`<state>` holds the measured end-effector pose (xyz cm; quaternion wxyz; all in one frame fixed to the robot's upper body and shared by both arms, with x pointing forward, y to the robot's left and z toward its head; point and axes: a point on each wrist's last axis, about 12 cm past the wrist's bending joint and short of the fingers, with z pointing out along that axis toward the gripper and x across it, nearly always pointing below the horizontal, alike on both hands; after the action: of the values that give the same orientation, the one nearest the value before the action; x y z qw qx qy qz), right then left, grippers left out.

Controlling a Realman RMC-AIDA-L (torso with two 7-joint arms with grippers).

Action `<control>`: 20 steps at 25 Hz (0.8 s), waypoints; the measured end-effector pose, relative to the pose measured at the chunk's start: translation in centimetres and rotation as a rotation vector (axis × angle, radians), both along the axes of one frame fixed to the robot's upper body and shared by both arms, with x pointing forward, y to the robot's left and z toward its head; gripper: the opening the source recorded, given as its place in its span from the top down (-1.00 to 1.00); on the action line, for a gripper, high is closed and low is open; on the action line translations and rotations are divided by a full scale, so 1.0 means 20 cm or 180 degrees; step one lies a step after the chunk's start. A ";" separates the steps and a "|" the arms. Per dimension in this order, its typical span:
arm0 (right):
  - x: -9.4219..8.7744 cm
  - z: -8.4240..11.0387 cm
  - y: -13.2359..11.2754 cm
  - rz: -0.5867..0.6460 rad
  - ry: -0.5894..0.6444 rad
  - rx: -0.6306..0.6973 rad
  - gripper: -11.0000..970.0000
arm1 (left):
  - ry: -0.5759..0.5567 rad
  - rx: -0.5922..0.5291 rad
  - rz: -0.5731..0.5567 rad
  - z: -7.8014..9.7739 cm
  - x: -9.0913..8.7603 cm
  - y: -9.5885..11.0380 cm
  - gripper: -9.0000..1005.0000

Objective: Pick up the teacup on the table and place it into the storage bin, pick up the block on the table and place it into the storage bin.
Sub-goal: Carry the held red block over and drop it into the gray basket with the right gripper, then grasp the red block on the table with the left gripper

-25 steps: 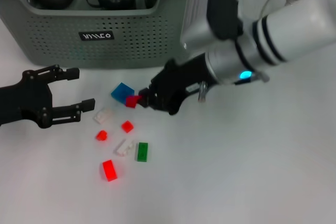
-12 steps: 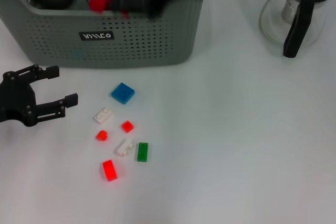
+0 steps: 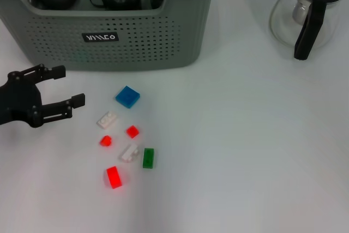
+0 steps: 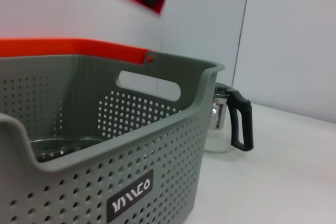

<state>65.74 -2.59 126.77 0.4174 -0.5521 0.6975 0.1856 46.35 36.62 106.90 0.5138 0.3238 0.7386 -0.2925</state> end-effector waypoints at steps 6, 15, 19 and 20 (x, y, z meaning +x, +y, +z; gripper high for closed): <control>0.00 -0.06 -0.01 -0.0090 -0.0067 -0.0160 0.44 | 0.0050 -0.0027 0.0048 0.00 0.01 0.00 -0.66; -0.25 -0.06 -0.20 0.0402 -0.0279 0.0384 -0.10 | 0.0116 -0.0118 -0.0025 0.07 0.07 0.01 -0.66; -0.42 -0.16 -0.34 0.0758 -0.0071 0.0570 -0.28 | 0.0168 -0.0155 -0.0015 0.11 0.10 0.02 -0.66; -0.45 -0.19 -0.38 0.0817 0.0014 0.0612 -0.32 | 0.0173 -0.0155 -0.0014 0.11 0.10 0.02 -0.66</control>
<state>56.64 -10.29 123.05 0.4396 -0.5938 0.6012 0.3046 48.43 36.93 109.13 0.5006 0.3049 0.7443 -0.3202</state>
